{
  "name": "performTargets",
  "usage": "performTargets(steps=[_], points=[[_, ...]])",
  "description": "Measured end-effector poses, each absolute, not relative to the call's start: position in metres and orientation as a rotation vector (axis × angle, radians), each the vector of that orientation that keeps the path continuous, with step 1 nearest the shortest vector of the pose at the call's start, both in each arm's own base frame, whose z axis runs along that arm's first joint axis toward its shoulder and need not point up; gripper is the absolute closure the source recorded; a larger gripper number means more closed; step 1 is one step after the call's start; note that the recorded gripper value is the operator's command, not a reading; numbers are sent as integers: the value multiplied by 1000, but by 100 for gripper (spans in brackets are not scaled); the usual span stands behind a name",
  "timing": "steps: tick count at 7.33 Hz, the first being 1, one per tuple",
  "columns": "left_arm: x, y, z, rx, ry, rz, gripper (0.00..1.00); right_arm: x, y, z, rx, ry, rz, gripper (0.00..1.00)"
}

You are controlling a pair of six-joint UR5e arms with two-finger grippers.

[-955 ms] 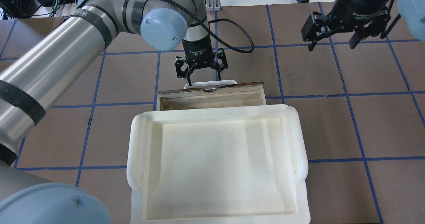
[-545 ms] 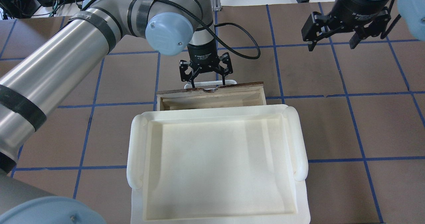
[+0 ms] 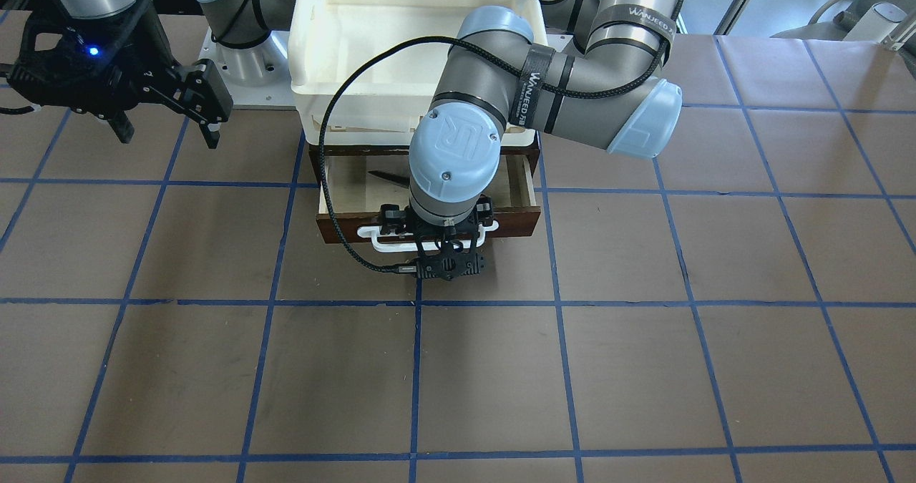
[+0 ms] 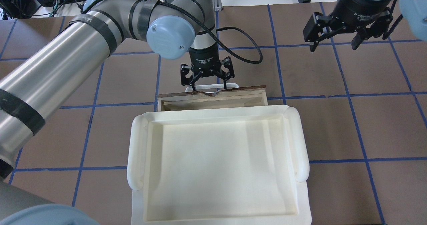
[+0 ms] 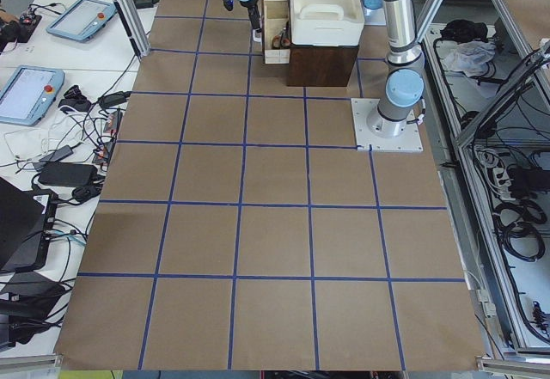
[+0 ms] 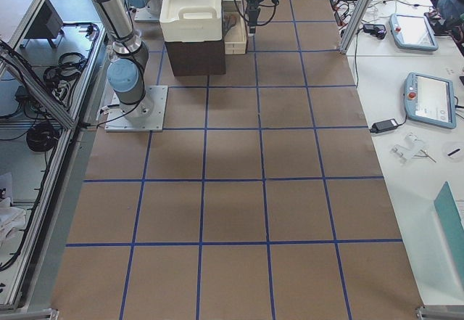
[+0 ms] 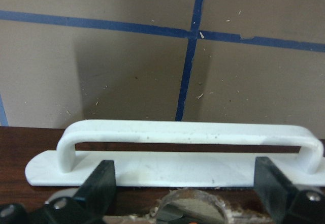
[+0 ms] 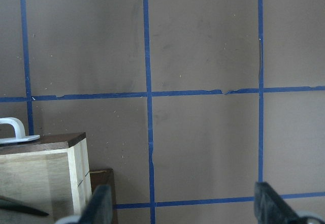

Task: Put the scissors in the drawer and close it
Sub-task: 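Push the drawer shut with the left gripper toward the robot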

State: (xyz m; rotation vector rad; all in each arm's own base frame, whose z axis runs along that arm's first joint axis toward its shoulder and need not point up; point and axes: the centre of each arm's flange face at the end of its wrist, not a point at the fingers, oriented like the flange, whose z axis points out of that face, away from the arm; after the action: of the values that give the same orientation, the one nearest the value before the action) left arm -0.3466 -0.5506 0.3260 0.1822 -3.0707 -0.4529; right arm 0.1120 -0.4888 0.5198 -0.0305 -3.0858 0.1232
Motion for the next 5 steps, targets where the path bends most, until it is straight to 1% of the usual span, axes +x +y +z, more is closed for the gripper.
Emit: performTargets(steps=[5], points=[[-340,-532,321,182,-3079,-520,0,112,-489,519,-34,-3085,121,0]])
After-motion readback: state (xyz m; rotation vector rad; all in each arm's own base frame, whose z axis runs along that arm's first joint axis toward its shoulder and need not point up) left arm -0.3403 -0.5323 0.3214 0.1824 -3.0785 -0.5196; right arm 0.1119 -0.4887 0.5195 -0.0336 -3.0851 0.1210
